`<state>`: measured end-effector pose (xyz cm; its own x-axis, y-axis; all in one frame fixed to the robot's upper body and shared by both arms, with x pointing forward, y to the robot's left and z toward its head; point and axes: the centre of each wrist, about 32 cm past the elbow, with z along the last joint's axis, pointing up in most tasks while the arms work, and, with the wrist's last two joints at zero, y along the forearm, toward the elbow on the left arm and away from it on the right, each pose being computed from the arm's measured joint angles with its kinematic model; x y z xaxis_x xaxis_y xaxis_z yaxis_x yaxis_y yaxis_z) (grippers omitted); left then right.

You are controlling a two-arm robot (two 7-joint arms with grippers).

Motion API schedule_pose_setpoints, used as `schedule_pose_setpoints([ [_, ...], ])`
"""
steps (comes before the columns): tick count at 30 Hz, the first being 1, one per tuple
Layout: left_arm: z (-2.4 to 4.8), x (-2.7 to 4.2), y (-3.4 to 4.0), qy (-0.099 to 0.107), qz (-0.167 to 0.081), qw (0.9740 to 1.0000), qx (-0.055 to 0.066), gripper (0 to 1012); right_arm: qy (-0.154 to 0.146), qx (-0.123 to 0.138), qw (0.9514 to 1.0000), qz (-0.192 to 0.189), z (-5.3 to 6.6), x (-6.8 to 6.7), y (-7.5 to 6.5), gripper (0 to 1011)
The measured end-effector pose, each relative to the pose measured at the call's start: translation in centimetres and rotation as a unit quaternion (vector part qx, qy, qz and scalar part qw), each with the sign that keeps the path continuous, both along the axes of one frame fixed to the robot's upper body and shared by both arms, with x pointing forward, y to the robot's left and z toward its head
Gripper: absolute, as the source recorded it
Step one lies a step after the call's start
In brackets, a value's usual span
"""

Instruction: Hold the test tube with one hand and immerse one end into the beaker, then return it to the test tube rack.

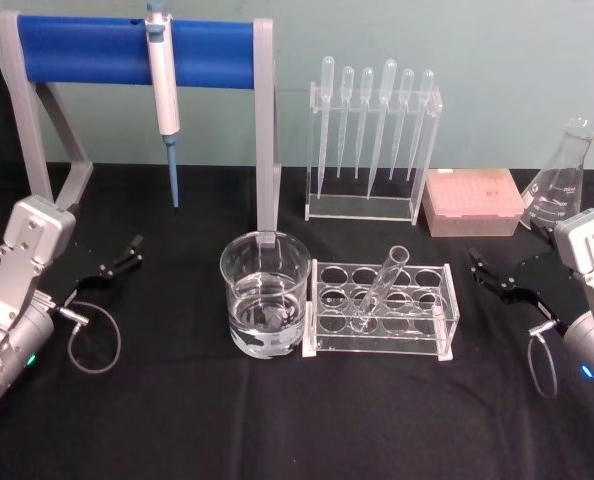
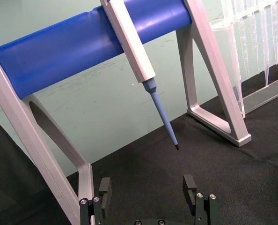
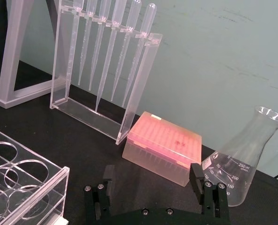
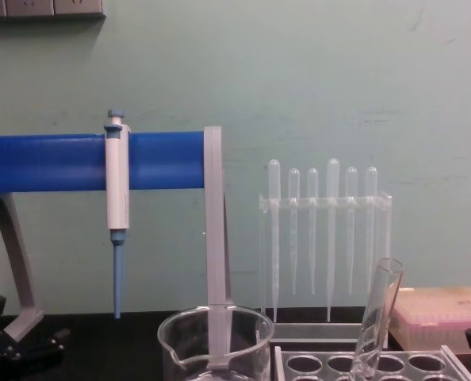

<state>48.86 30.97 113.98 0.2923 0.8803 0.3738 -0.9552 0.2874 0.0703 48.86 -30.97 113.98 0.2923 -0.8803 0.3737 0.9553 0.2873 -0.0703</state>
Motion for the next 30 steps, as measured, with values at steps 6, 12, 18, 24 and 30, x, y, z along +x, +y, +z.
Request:
schedule_pose_setpoints([
  [6,0.00,0.00,0.00,0.000,0.000,1.0000,0.000,1000,0.000,0.000,1.0000,0.000,0.00,0.00,0.00,1002],
  [12,0.00,0.00,0.00,0.000,0.000,1.0000,0.000,1000,0.000,0.000,1.0000,0.000,0.00,0.00,0.00,1002],
  [18,0.00,0.00,0.00,0.000,0.000,1.0000,0.000,1000,0.000,0.000,1.0000,0.000,0.00,0.00,0.00,1002],
  [24,0.00,0.00,0.00,0.000,0.000,1.0000,0.000,1000,0.000,0.000,1.0000,0.000,0.00,0.00,0.00,1002],
  [30,0.00,0.00,0.00,0.000,0.000,1.0000,0.000,1000,0.000,0.000,1.0000,0.000,0.00,0.00,0.00,1002],
])
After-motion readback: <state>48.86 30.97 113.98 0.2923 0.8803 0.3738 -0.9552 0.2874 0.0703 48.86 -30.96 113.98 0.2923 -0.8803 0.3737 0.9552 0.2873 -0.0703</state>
